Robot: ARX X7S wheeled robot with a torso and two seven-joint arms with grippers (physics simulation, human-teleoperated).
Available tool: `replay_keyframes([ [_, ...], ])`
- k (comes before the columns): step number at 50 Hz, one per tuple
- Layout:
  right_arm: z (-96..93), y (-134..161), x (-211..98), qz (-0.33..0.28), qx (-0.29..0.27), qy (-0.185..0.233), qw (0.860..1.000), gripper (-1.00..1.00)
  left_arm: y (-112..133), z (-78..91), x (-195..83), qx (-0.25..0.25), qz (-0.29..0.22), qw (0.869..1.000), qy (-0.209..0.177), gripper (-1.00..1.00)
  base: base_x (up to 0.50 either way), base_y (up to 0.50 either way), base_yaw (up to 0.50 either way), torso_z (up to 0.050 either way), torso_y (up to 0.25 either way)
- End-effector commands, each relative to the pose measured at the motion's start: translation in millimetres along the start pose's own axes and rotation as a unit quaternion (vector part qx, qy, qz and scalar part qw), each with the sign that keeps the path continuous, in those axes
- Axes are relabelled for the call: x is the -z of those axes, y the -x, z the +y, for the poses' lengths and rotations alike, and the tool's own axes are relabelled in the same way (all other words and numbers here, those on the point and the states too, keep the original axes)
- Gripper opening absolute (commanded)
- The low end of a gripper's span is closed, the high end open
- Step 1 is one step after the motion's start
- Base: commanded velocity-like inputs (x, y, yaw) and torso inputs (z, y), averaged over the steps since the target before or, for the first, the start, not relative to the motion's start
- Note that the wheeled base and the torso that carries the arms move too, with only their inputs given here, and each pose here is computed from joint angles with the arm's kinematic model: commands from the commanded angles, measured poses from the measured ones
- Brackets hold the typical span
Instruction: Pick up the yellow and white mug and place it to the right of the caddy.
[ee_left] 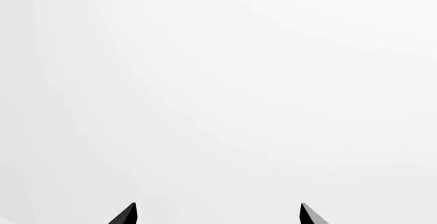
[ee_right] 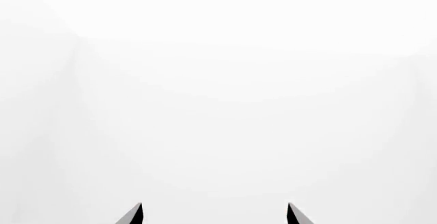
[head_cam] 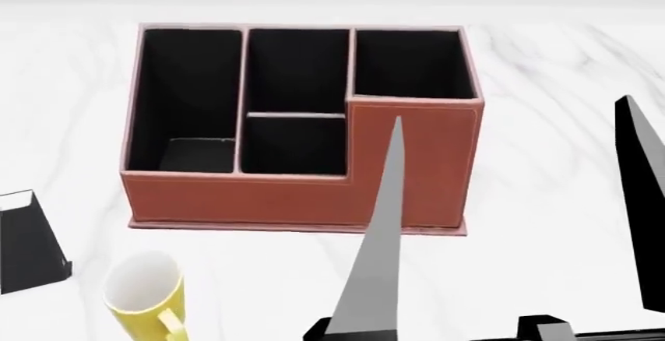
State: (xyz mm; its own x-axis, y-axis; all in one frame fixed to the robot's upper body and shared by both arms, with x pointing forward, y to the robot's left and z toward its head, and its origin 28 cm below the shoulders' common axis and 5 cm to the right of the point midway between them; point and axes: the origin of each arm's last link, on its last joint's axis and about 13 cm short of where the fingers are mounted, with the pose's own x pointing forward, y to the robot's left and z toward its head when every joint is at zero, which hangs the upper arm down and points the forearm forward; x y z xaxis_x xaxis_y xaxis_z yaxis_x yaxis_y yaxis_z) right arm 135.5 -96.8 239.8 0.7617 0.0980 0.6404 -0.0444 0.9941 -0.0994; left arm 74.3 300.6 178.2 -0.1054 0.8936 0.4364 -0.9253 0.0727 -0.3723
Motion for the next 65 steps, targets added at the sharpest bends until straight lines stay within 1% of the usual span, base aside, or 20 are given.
replay_keyframes([
  [1,-0.1,0,-1,-0.003,-0.002,0.0,1.0,1.0,-1,0.3,0,0.0,0.0,1.0,0.0,1.0,0.5,0.02,0.0,0.0,0.0],
  [27,-1.3,0,-1,-0.01,-0.003,-0.002,1.0,1.0,-1,2.1,-1,0.0,0.001,1.0,0.003,1.0,0.5,0.02,0.0,0.0,0.002],
  [29,-1.6,0,-2,-0.011,0.002,-0.008,1.0,1.0,-1,1.6,-1,0.001,0.001,1.0,0.003,1.0,0.37,0.02,0.0,0.0,0.005],
  [47,-1.3,0,-1,-0.014,-0.001,-0.005,1.0,1.0,-1,1.7,-1,0.001,0.002,1.0,0.003,1.0,0.0,0.0,0.0,0.0,0.001],
  [50,0.1,1,0,-0.014,-0.009,-0.005,1.0,1.0,-1,2.2,-1,0.001,0.002,1.0,0.003,1.0,0.0,0.0,0.0,0.0,0.0],
  [51,1.4,2,-1,-0.013,-0.016,-0.012,1.0,1.0,-1,2.1,-1,0.001,0.002,1.0,0.003,1.0,0.0,0.0,0.0,0.0,0.0],
  [53,5.3,4,-3,-0.011,-0.035,-0.037,0.999,1.0,-1,2.0,-1,0.002,0.002,1.0,0.003,1.0,0.0,0.0,0.0,0.0,0.0],
  [55,12.6,4,1,0.001,-0.055,-0.029,0.998,1.0,-1,1.4,-1,0.002,0.002,1.0,0.003,1.0,0.0,0.0,0.0,0.0,0.0],
  [57,21.4,6,4,0.01,-0.074,-0.038,0.997,1.0,-1,1.4,-1,0.002,0.002,1.0,0.003,1.0,0.0,0.0,0.0,0.0,0.0],
  [59,29.1,8,7,0.016,-0.09,-0.035,0.995,1.0,-1,1.9,-1,0.001,0.002,1.0,0.003,1.0,0.0,0.0,0.0,0.0,0.0],
  [60,37.0,11,9,0.024,-0.108,-0.039,0.993,1.0,-2,2.4,-2,0.001,0.002,1.0,0.003,1.0,0.0,0.0,0.0,0.0,0.0],
  [65,50.6,16,12,0.036,-0.141,-0.039,0.989,1.0,-2,2.5,-2,0.0,0.003,1.0,0.004,1.0,0.0,0.0,0.0,0.0,0.0],
])
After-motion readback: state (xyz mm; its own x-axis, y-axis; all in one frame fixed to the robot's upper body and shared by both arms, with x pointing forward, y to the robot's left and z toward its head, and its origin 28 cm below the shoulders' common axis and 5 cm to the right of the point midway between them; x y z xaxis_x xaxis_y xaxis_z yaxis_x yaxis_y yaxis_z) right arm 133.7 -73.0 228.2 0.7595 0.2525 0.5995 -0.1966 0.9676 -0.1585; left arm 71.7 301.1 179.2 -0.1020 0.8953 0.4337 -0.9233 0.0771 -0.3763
